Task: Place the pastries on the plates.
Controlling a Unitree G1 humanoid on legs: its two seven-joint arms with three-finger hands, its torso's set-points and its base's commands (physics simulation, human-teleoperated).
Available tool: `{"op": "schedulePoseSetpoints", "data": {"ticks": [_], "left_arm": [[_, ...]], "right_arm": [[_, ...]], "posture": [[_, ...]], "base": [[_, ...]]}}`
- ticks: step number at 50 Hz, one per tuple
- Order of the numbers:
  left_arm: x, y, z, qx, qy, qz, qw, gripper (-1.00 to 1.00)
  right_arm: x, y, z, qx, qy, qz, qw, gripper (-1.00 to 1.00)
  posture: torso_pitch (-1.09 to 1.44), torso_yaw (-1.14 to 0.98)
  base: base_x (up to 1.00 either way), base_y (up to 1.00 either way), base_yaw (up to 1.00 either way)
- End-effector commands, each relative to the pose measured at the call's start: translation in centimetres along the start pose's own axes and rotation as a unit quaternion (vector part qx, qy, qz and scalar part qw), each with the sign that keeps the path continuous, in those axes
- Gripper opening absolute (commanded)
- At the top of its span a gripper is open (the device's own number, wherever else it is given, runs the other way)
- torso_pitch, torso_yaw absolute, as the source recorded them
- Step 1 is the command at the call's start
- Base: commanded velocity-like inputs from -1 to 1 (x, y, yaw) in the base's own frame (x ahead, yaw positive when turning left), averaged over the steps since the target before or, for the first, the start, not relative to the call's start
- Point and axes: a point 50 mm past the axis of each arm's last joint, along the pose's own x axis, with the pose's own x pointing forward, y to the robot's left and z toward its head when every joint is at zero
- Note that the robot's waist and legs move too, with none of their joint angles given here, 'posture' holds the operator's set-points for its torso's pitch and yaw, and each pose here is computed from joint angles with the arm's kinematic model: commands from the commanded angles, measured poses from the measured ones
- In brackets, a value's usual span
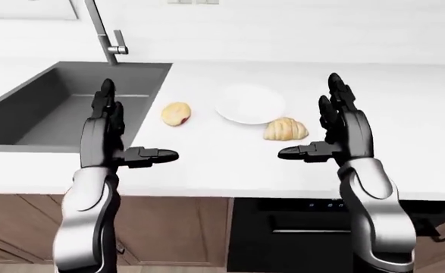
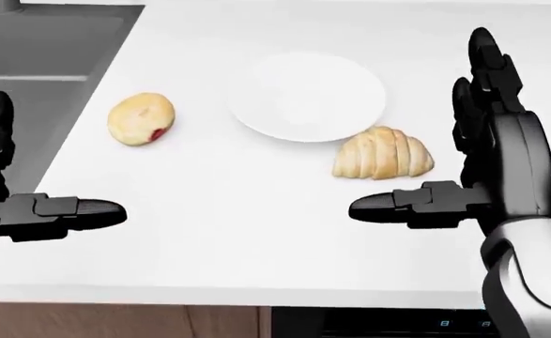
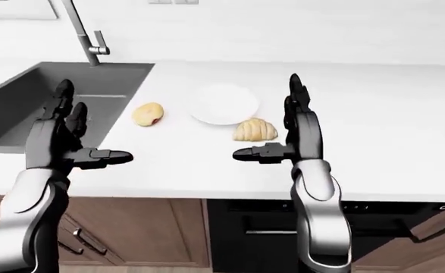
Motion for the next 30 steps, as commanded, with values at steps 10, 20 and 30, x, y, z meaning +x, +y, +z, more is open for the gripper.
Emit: {"op": "schedulePoseSetpoints", "data": {"ticks": [10, 20, 30], "left_arm": [[-0.1, -0.2, 1.8, 0.001, -0.057, -0.006, 0.9984, 1.00], [-0.1, -0.3, 1.8, 0.004, -0.056, -0.007, 0.9984, 1.00], [-0.1, 0.0, 1.9, 0.005, -0.056, -0.004, 0.9984, 1.00]], "right_arm": [[-0.2, -0.4, 2.0, -0.022, -0.060, -0.015, 0.9978, 1.00], [0.1, -0.4, 1.9, -0.060, -0.044, -0.018, 0.9971, 1.00], [1.6, 1.1, 2.2, -0.145, -0.014, 0.015, 0.9892, 1.00]], "posture": [[0.00, 0.00], [0.00, 0.00], [0.00, 0.00]], "base": [[0.27, -0.22, 0.00], [0.00, 0.00, 0.00], [0.00, 0.00, 0.00]]}}
